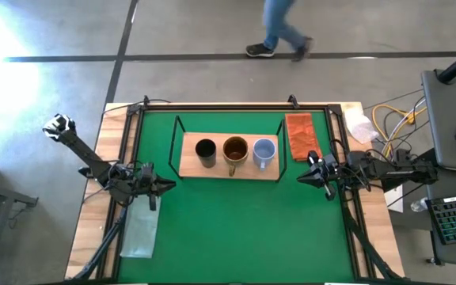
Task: Stack small to large cups/mugs on shelf
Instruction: Return to Home Position
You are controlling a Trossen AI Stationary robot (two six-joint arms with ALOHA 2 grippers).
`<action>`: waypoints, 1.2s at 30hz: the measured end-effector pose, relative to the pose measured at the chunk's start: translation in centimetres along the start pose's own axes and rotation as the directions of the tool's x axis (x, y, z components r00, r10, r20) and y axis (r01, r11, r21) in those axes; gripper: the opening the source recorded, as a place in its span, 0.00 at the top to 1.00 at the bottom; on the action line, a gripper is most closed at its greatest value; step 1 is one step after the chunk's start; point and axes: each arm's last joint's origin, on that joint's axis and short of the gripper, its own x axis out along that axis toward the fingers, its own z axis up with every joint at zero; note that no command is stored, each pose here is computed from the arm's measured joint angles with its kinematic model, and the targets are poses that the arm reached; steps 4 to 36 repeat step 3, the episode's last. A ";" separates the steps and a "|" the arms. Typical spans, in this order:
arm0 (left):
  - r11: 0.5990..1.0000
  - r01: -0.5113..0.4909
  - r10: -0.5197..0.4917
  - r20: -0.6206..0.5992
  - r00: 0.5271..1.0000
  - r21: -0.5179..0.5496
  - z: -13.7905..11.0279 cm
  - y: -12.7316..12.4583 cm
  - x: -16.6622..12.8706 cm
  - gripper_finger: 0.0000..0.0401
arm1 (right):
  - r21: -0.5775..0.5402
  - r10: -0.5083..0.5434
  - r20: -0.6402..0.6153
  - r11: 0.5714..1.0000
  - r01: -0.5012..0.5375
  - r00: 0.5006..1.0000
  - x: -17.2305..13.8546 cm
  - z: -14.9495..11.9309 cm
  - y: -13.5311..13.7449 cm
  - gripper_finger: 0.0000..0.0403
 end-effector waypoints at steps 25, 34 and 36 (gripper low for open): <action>1.000 0.000 0.000 0.000 1.000 0.000 0.0 0.0 0.0 0.93 | 0.000 0.000 0.000 1.000 0.000 1.000 0.0 0.0 0.0 0.94; 1.000 0.000 0.000 0.000 1.000 0.000 0.0 0.0 0.0 0.93 | 0.000 0.000 0.000 1.000 0.000 1.000 0.0 0.0 0.0 0.94; 1.000 0.000 0.000 0.000 1.000 0.000 0.0 0.0 0.0 0.93 | 0.000 0.000 0.000 1.000 0.000 1.000 0.0 0.0 0.0 0.94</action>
